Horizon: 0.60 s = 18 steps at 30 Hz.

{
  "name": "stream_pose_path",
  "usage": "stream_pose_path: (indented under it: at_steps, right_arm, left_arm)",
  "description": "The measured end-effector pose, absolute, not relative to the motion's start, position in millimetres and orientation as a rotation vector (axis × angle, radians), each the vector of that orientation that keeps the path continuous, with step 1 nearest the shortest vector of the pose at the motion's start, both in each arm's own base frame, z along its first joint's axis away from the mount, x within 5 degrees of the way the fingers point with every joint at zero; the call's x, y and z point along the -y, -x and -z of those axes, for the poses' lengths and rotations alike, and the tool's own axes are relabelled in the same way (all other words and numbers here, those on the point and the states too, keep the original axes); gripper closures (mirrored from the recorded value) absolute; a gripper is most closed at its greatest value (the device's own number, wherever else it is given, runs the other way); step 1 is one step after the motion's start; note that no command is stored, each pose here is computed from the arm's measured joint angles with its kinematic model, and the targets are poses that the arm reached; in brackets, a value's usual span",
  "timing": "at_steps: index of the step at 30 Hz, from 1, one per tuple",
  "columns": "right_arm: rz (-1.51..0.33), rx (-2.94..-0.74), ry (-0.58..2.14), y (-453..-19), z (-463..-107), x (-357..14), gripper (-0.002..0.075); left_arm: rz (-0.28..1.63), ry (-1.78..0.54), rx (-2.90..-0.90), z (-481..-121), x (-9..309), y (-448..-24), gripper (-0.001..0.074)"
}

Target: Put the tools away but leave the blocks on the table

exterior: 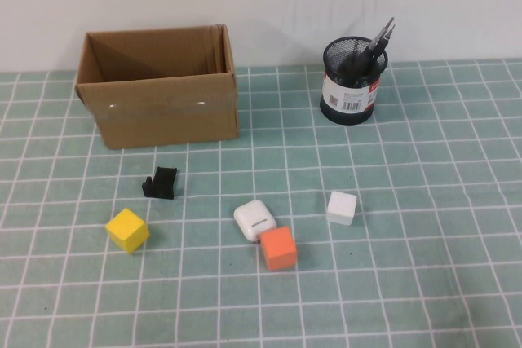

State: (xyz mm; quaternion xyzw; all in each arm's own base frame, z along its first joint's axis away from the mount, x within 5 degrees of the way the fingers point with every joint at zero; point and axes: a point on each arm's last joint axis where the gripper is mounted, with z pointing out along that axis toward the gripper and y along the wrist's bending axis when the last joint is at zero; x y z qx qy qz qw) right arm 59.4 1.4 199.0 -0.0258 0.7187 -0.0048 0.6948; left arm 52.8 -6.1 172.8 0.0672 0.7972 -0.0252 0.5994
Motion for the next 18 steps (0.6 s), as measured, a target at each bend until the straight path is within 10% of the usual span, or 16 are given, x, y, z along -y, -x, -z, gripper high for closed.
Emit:
stream_pose_path:
  at_steps: [18]
  right_arm:
    - [0.124,-1.847,-0.093,-51,-172,9,0.0733]
  left_arm:
    - [0.058,-0.156,-1.849,-173,6,-53,0.0739]
